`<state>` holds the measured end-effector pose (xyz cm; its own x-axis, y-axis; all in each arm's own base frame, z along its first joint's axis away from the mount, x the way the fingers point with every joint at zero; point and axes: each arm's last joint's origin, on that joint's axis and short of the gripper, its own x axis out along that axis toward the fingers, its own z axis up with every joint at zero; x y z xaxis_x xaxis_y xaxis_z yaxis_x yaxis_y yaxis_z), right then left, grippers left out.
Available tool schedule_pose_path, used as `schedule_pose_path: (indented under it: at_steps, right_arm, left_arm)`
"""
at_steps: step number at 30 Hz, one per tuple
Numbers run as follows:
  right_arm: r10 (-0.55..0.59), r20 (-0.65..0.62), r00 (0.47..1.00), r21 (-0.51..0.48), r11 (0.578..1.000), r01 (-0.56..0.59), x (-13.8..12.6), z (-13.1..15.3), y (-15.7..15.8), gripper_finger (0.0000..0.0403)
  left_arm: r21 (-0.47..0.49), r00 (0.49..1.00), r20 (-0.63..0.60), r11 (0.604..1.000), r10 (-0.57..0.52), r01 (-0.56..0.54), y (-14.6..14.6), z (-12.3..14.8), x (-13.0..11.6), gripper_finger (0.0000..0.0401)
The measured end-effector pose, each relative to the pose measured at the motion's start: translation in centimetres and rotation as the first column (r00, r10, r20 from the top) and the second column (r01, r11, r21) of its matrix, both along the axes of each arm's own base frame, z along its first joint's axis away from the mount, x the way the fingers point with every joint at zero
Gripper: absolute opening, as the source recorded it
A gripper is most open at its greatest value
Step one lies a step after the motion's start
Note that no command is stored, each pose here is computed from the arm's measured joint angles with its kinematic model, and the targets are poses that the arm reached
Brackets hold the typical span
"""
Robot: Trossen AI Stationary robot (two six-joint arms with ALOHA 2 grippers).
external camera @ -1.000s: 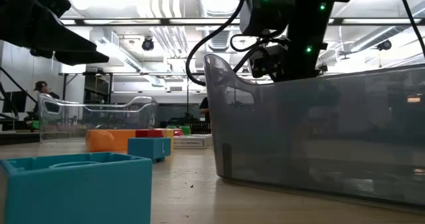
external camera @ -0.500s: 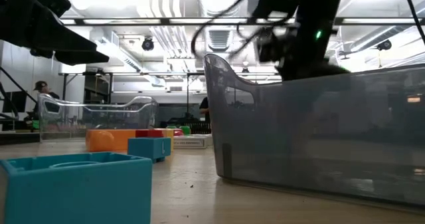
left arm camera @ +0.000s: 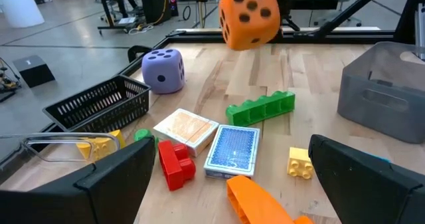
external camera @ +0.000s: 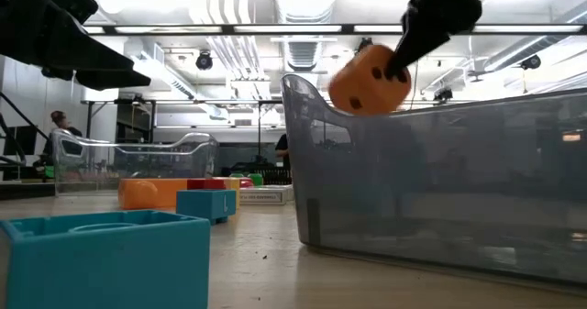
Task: Pick & Place Toys
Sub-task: Put the orange die into the gray bin
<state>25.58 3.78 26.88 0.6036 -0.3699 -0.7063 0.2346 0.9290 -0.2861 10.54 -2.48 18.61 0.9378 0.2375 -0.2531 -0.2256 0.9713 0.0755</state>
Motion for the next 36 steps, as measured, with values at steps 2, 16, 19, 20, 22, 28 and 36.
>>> schedule_pose_path:
  at_steps: [2, 16, 19, 20, 22, 28, 36]
  right_arm:
    - [0.026, 0.120, 0.992, 0.033, 0.999, -0.031, -1.0, -0.3, -0.1, 0.0079]
    - [0.122, 0.733, 0.669, 0.006, 0.983, -0.186, -4.8, -5.1, -0.7, 0.0067]
    - [0.131, 0.745, 0.654, -0.009, 0.982, -0.186, -4.7, -5.5, -0.7, 0.0067]
    - [0.136, 0.742, 0.657, -0.015, 0.982, -0.186, -4.5, -5.6, -0.7, 0.0067]
    - [0.143, 0.733, 0.665, -0.023, 0.982, -0.186, -4.2, -5.8, -0.6, 0.0067]
    - [0.166, 0.703, 0.692, -0.047, 0.981, -0.188, -2.9, -6.1, -0.3, 0.0067]
    - [0.188, 0.674, 0.714, -0.071, 0.979, -0.190, -1.4, -6.4, 0.0, 0.0067]
  left_arm:
    - [0.000, 1.000, 0.000, 1.000, 0.000, 0.000, 0.0, 0.0, 0.0, 0.0398]
    - [-0.014, 0.999, 0.033, 1.000, 0.001, 0.000, 0.0, 0.3, 0.1, 0.0398]
    - [-0.014, 0.999, 0.034, 1.000, 0.001, 0.000, 0.0, 0.3, 0.1, 0.0398]
    - [-0.015, 0.999, 0.037, 1.000, 0.001, -0.001, 0.0, 0.3, 0.1, 0.0398]
    - [-0.018, 0.999, 0.044, 1.000, 0.001, 0.000, 0.0, 0.4, 0.1, 0.0398]
    - [-0.022, 0.999, 0.054, 1.000, 0.001, 0.000, -0.1, 0.5, 0.1, 0.0398]
    - [-0.024, 0.998, 0.058, 1.000, 0.002, 0.000, -0.1, 0.5, 0.1, 0.0398]
